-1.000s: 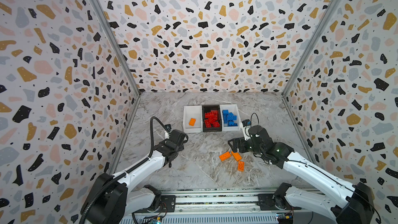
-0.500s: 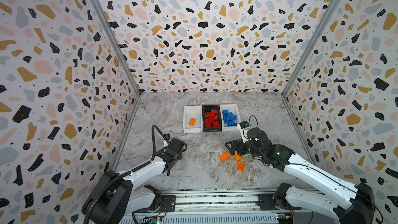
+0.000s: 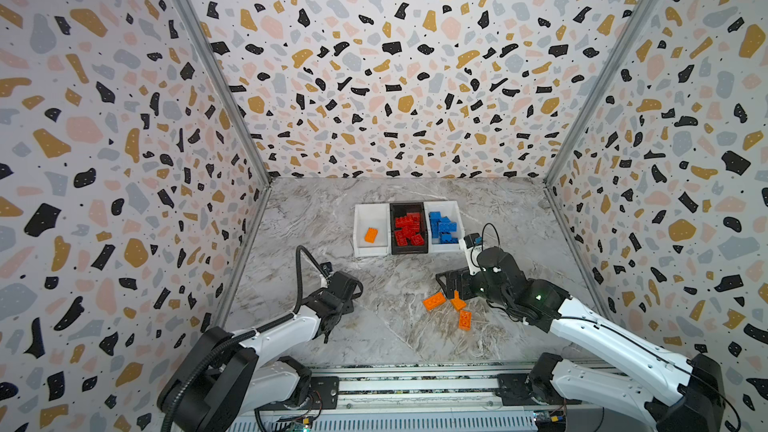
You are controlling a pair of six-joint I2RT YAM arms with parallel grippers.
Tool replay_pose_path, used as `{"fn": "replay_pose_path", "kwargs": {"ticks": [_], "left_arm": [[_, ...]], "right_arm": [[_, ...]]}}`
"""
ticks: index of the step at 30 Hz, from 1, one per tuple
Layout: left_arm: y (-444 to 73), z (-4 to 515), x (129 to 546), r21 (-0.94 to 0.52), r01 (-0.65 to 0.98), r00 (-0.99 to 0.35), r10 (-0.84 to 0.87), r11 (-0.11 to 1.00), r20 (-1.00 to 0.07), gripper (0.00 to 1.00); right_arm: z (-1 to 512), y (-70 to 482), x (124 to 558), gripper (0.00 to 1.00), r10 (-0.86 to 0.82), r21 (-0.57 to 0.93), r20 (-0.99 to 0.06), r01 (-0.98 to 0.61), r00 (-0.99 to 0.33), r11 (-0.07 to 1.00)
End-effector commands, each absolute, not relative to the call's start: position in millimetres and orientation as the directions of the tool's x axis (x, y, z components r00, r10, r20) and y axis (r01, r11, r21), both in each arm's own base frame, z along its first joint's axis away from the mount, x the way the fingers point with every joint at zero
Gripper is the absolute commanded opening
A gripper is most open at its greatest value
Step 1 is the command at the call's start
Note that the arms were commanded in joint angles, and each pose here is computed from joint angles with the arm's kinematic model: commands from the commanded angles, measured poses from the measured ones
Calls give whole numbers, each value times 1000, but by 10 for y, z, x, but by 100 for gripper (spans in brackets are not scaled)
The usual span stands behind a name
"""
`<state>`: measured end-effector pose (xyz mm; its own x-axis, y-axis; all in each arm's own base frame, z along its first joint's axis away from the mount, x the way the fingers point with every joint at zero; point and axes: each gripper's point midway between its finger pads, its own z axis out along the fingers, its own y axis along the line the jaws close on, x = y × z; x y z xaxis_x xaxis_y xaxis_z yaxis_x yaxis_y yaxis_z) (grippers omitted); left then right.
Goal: Sort the legos into containers by color
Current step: 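Carry the orange brick into the white bin and open the left gripper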
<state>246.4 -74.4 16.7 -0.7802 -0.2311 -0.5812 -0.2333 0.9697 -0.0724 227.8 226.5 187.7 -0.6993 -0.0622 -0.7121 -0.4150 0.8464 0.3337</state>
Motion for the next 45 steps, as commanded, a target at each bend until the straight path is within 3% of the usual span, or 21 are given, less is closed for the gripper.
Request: {"fn": "replay_pose_path", "kwargs": {"ticks": [1, 6, 9, 21, 34, 36, 40, 45], "left_arm": [[-751, 113, 2415, -78, -243, -786, -243, 967, -568, 40], [-817, 191, 2544, -65, -232, -787, -226, 971, -575, 25], [-895, 339, 2690, -69, -220, -774, -217, 973, -595, 22], [-1415, 1153, 3488, -118, -140, -695, -182, 983, -695, 22], [-1749, 1053, 4353, -60, -105, -721, -117, 993, -683, 25], [-1771, 1023, 4437, -79, -103, -724, -129, 992, -678, 31], [-1794, 1091, 4473, -87, -100, -723, -132, 991, -678, 64], [-1616, 1384, 4181, -110, -132, -679, -171, 985, -714, 70]], "right_arm": [[1903, 2277, 2290, 99, -61, 329, -715, -412, -696, 850], [1923, 2255, 2279, 99, -62, 325, -718, -412, -693, 851], [1935, 2209, 2265, 99, -53, 321, -723, -403, -689, 857], [1956, 2108, 2257, 99, -49, 298, -735, -388, -677, 872], [1963, 2104, 2303, 99, -55, 281, -731, -374, -680, 884], [1968, 2116, 2313, 99, -57, 280, -730, -373, -682, 884], [1985, 2137, 2330, 99, -64, 275, -729, -377, -682, 885], [1983, 2160, 2349, 99, -70, 272, -732, -385, -677, 882]]}}
